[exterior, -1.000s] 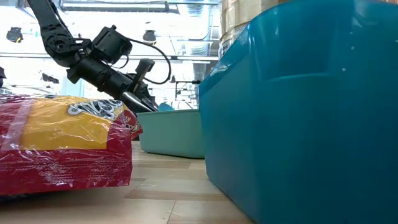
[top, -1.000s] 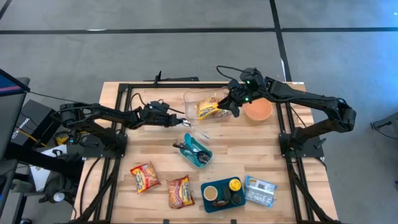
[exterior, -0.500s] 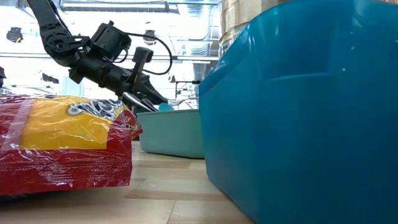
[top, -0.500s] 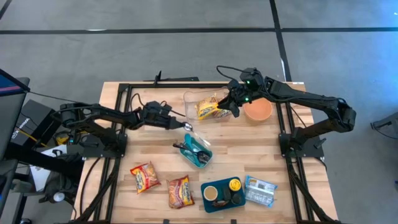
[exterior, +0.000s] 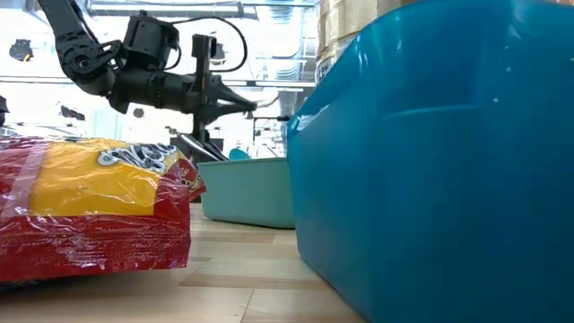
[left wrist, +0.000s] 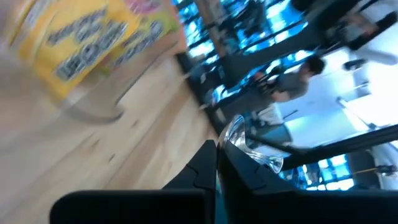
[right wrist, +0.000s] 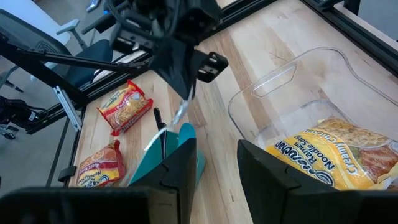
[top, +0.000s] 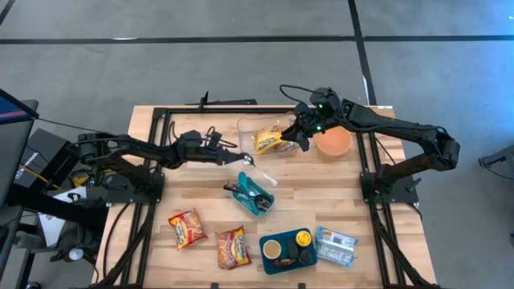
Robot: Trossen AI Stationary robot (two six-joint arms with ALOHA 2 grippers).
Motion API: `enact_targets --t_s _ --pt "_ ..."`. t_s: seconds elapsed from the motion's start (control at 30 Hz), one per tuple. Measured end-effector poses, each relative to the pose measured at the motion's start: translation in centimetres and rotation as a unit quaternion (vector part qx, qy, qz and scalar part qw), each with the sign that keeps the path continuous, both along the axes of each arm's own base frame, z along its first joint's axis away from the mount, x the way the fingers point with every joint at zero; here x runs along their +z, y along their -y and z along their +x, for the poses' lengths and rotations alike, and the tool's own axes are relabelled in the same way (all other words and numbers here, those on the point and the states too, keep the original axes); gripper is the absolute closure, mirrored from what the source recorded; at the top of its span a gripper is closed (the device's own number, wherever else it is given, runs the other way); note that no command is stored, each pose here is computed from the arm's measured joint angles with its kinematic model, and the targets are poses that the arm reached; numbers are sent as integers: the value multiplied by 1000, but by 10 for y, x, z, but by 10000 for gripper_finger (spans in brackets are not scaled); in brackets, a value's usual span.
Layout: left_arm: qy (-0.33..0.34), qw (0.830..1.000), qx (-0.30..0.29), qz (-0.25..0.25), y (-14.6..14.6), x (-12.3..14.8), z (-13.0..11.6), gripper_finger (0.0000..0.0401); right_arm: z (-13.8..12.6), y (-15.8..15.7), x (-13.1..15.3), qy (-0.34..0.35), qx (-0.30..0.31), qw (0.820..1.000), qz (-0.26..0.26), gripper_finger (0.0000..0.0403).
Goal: Pick & Place Food Item
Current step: Put the silver spoon into the green bin
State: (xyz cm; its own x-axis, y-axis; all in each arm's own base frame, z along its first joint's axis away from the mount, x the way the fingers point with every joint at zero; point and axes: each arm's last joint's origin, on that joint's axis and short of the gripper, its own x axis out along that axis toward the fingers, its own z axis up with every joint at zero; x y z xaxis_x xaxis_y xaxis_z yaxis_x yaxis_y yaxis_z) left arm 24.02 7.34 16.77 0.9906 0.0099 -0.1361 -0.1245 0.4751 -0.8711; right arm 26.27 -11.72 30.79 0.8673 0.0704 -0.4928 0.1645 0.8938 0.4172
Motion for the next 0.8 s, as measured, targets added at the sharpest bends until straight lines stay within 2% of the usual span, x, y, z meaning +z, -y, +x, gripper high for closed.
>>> enact_targets --t_s 0.27,0.5,0.63,0.8 --pt "61 996 66 24 -4 13 1 400 1 1 1 4 -7 1000 2 291" --pt "89 985 145 29 -9 18 0 400 3 4 4 18 -50 999 -7 291" --pt "108 975 193 17 -11 22 -2 400 4 6 8 35 -77 996 4 291" --pt "116 965 236 19 -13 23 -3 400 6 7 12 59 -102 992 46 291"
